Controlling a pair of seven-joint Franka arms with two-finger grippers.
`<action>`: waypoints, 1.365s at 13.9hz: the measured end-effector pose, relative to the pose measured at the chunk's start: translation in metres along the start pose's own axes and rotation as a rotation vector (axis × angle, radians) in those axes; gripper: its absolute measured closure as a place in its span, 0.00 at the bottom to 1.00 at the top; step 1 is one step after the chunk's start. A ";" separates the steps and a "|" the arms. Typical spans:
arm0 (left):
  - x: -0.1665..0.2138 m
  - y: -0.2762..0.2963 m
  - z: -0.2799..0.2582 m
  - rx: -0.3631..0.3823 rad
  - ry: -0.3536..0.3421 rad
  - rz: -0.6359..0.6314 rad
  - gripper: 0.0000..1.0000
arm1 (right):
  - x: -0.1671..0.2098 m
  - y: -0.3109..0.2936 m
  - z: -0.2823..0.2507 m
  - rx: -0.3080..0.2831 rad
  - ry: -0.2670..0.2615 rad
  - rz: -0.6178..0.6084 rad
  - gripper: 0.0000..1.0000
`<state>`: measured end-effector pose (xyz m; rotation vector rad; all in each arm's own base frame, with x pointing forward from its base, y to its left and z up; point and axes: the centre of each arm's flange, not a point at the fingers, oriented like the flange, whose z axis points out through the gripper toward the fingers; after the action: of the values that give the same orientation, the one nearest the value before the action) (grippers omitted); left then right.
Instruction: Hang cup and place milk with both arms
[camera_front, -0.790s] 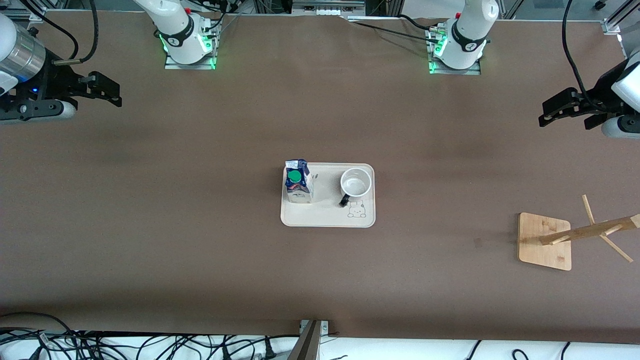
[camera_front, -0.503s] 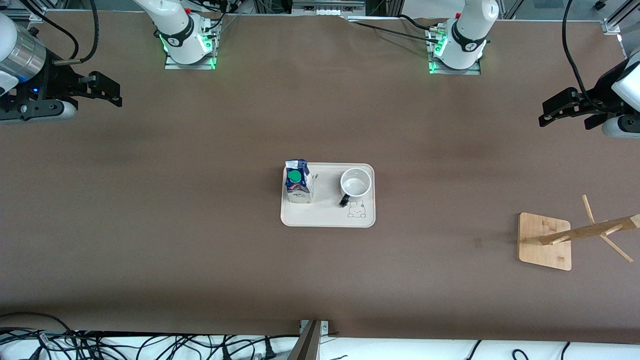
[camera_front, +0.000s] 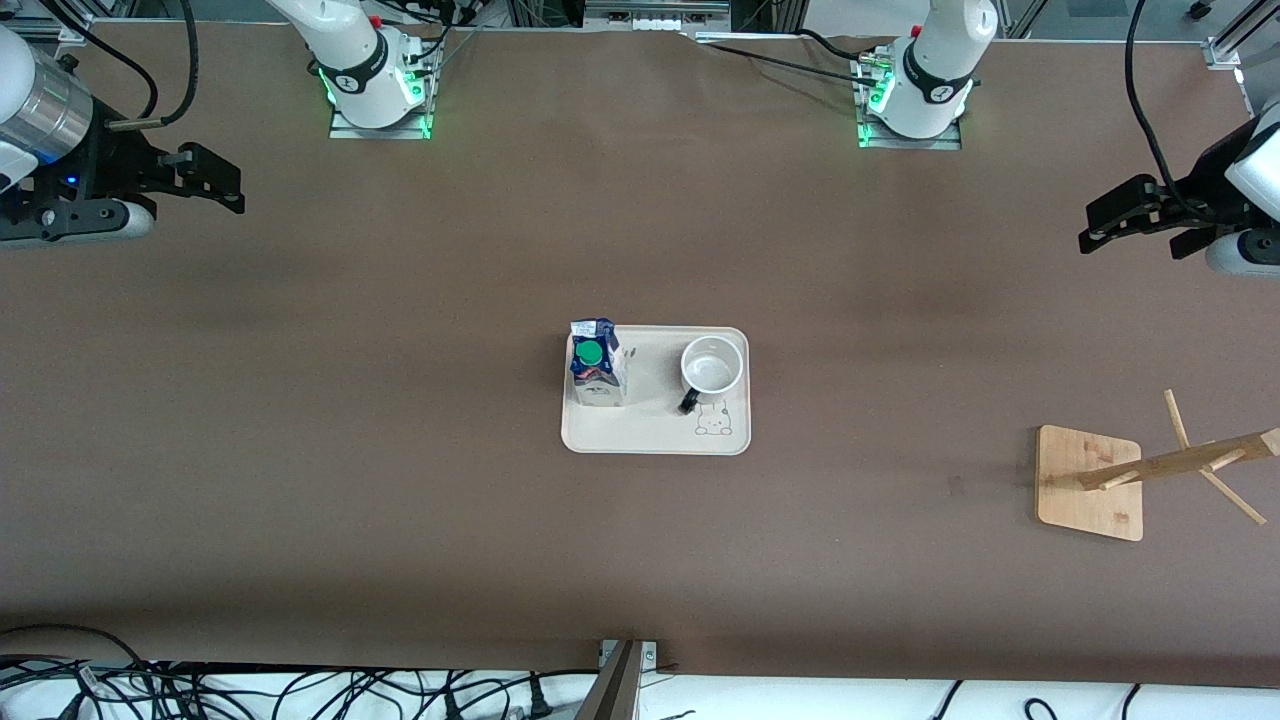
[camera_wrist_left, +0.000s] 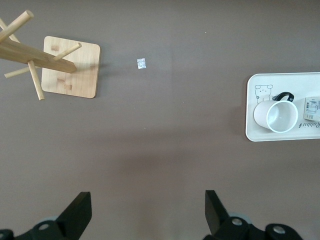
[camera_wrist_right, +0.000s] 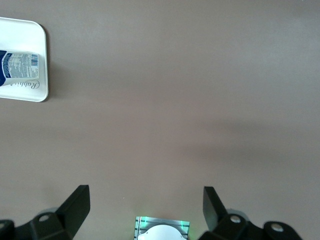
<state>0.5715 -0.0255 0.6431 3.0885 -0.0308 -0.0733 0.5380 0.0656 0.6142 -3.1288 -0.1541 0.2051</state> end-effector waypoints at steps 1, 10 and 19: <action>0.000 -0.001 0.000 0.000 0.000 -0.001 0.00 | 0.000 0.000 0.000 0.000 0.000 0.000 0.00; 0.000 0.000 0.001 0.000 -0.001 0.001 0.00 | 0.000 0.000 0.000 0.000 0.000 0.001 0.00; 0.001 -0.001 0.002 0.031 -0.002 0.000 0.00 | 0.000 -0.001 0.000 0.000 0.000 -0.001 0.00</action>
<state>0.5725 -0.0243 0.6412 3.1198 -0.0330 -0.0774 0.5379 0.0667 0.6143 -3.1289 -0.1559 0.2046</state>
